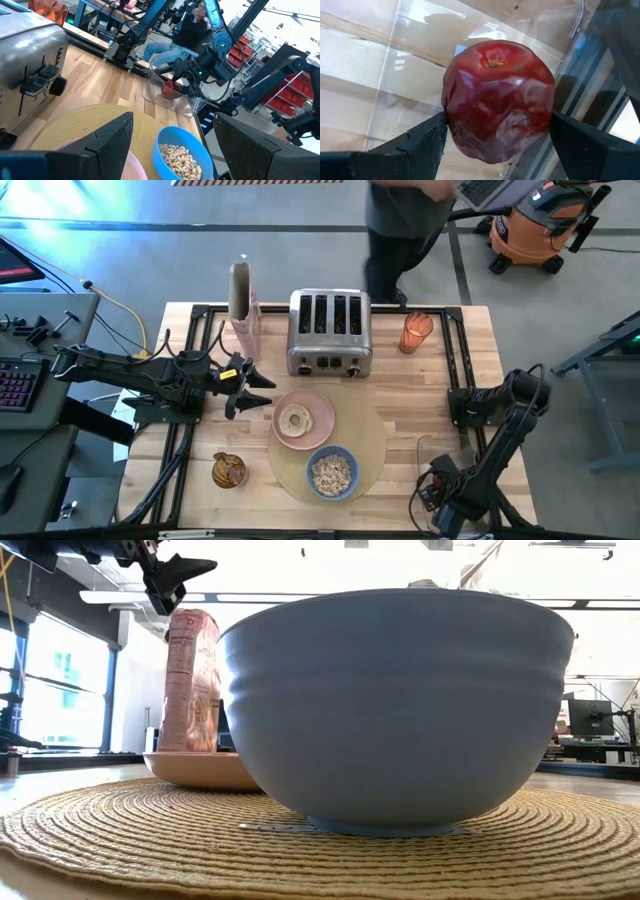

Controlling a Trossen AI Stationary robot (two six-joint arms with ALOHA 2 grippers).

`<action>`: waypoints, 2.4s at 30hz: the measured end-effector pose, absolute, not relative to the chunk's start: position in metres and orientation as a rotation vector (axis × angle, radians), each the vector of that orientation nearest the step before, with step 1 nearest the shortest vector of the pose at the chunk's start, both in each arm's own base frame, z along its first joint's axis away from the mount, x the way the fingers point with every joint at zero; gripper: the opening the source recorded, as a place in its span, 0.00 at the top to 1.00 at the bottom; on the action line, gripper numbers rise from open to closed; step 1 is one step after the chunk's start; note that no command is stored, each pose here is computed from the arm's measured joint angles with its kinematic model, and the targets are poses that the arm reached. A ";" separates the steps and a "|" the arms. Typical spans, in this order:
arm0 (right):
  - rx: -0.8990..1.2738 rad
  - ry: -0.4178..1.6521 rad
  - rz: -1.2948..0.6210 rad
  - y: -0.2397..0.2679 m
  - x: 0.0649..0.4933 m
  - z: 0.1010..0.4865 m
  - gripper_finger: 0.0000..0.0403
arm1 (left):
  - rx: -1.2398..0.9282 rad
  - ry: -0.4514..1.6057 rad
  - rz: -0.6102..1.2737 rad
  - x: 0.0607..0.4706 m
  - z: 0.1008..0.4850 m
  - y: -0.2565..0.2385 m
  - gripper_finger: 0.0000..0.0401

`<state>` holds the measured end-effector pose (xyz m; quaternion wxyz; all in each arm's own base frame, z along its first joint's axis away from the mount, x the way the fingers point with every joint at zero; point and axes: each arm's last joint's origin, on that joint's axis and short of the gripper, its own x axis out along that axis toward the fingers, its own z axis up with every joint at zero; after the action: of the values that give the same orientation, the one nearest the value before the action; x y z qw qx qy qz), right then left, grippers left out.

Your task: Arrange a breakfast setting

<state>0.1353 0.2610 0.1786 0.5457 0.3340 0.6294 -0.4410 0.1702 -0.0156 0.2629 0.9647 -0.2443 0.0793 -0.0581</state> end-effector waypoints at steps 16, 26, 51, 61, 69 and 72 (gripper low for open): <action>0.801 1.475 -1.100 0.263 0.140 0.167 0.26 | -0.494 0.159 -0.118 0.170 0.263 -0.016 0.34; 0.822 1.498 -1.115 0.264 0.140 0.167 0.39 | -0.494 0.159 -0.118 0.170 0.263 -0.016 0.34; 0.791 1.233 -1.050 0.270 0.160 0.282 0.39 | -0.493 0.159 -0.118 0.170 0.263 -0.016 0.34; 0.750 0.979 -0.904 0.236 0.185 0.311 0.39 | -0.493 0.159 -0.117 0.170 0.263 -0.016 0.34; 0.632 0.895 -0.843 0.199 0.207 0.329 0.39 | -0.494 0.159 -0.117 0.170 0.263 -0.016 0.34; 0.582 0.898 -0.826 0.185 0.215 0.334 0.39 | -0.494 0.159 -0.117 0.170 0.263 -0.016 0.34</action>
<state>0.2152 0.1854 0.3336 0.7800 0.2695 0.4157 -0.3822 0.1702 -0.0156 0.2630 0.9649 -0.2439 0.0785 -0.0579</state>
